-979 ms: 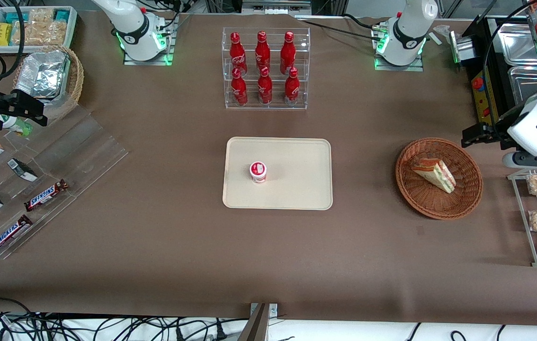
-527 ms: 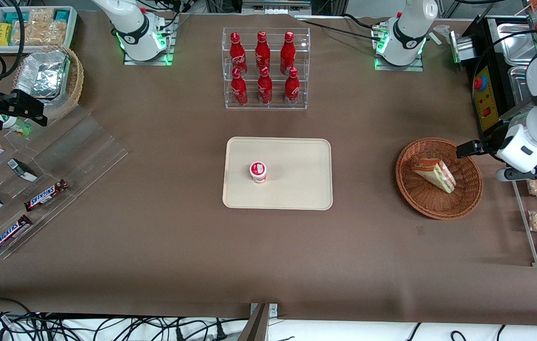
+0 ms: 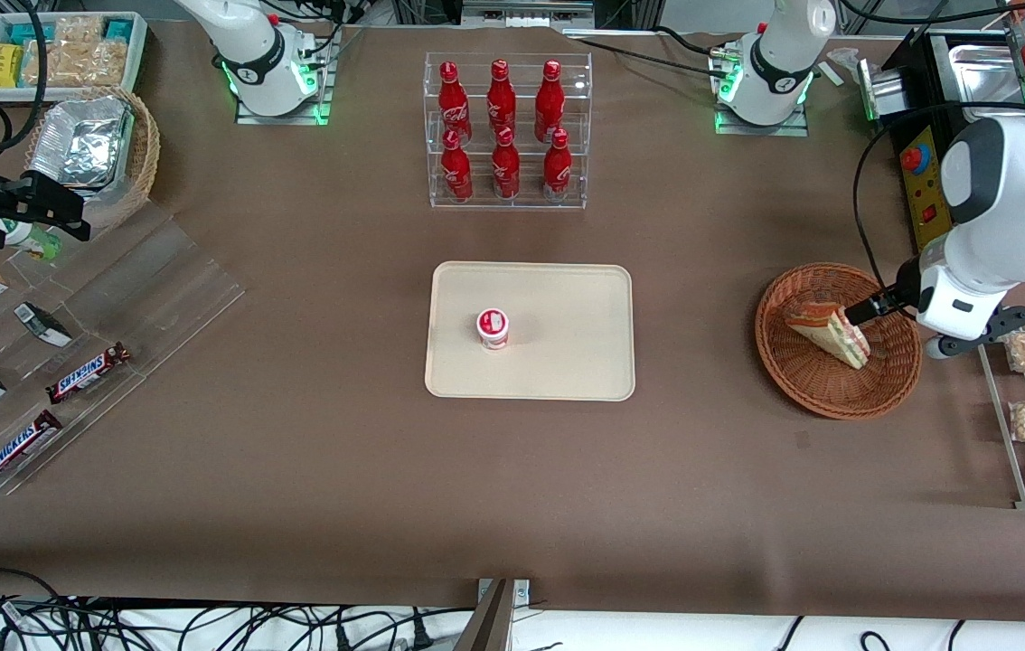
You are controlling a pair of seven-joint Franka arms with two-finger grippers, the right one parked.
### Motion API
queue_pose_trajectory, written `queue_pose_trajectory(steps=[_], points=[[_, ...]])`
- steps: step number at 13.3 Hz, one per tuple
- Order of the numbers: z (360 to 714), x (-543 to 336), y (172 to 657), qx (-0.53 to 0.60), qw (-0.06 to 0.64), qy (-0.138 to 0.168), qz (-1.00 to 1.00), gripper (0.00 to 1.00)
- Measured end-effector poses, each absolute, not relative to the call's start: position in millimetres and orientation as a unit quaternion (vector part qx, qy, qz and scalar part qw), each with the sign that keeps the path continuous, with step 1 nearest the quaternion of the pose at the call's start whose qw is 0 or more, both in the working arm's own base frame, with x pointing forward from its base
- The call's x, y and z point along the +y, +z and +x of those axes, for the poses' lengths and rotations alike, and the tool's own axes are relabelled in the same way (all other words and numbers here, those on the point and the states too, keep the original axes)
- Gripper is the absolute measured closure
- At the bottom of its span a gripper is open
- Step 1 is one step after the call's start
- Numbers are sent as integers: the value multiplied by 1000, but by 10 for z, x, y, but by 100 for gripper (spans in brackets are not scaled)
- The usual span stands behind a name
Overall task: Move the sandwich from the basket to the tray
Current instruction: 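Lower the open left gripper around the wrapped sandwich in the basket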
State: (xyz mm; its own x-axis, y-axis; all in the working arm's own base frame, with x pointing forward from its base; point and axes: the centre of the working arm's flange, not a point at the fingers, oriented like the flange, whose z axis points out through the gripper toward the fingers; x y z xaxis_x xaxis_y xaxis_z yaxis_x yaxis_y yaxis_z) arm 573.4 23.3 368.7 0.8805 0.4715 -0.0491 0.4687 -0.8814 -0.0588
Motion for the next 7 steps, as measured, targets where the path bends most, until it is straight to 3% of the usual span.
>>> queue_pose_trajectory(steps=[7], points=[[5482, 174, 3088, -348, 22, -14, -937, 0]])
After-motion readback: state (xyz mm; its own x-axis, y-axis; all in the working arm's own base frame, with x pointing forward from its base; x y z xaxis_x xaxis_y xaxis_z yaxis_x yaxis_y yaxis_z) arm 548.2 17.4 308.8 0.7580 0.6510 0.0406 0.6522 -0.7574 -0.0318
